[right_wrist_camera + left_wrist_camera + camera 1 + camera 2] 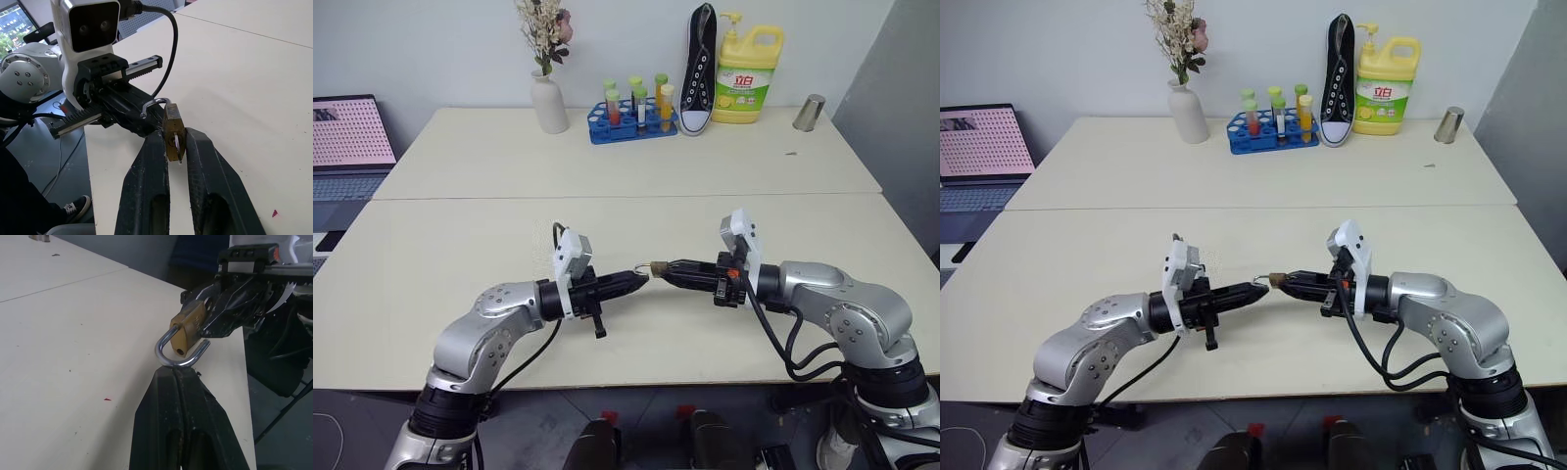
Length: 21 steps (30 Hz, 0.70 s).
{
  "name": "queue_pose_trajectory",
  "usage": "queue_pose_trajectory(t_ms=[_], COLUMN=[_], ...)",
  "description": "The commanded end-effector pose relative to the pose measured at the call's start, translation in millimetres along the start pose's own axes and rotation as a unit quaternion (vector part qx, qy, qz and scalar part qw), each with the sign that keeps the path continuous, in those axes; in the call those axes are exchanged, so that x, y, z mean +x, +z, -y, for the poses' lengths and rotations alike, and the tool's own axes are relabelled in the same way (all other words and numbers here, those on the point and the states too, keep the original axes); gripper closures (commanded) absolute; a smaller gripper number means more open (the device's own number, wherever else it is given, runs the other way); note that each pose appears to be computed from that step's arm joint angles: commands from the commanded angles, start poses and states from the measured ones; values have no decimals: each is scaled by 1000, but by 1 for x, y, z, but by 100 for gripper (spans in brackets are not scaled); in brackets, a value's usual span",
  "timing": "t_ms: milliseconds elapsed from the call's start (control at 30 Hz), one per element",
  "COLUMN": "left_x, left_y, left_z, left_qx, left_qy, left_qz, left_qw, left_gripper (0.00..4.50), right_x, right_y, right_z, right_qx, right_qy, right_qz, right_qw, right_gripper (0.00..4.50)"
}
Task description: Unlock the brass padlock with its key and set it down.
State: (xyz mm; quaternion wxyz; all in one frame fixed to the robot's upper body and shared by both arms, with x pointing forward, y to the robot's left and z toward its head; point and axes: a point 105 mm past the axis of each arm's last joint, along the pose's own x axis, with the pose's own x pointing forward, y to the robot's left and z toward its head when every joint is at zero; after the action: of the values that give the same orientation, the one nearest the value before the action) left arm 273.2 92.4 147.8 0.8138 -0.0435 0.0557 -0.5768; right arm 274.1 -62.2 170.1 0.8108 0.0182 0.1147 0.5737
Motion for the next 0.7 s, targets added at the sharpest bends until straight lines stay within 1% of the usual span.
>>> queue_pose_trajectory(t_ms=[33, 333, 567, 700], left_x=[-2, -2, 0, -1], left_y=[17, 30, 30, 27], left_z=[6, 1, -2, 1], left_qx=[0, -29, -25, -5], left_qy=[-13, 0, 10, 2], left_qz=[29, 59, 58, 43], left_qw=[999, 998, 998, 999], left_gripper=[450, 450, 450, 450], right_x=[-2, -2, -1, -2], right_y=[4, 2, 0, 0], right_z=[-1, -2, -4, -3], right_qx=[-12, -13, -13, -13], right_qy=[0, 2, 6, 4], right_qz=[9, 4, 2, 2], right_qw=[1000, 1000, 1000, 1000], right_gripper=[437, 437, 437, 437])
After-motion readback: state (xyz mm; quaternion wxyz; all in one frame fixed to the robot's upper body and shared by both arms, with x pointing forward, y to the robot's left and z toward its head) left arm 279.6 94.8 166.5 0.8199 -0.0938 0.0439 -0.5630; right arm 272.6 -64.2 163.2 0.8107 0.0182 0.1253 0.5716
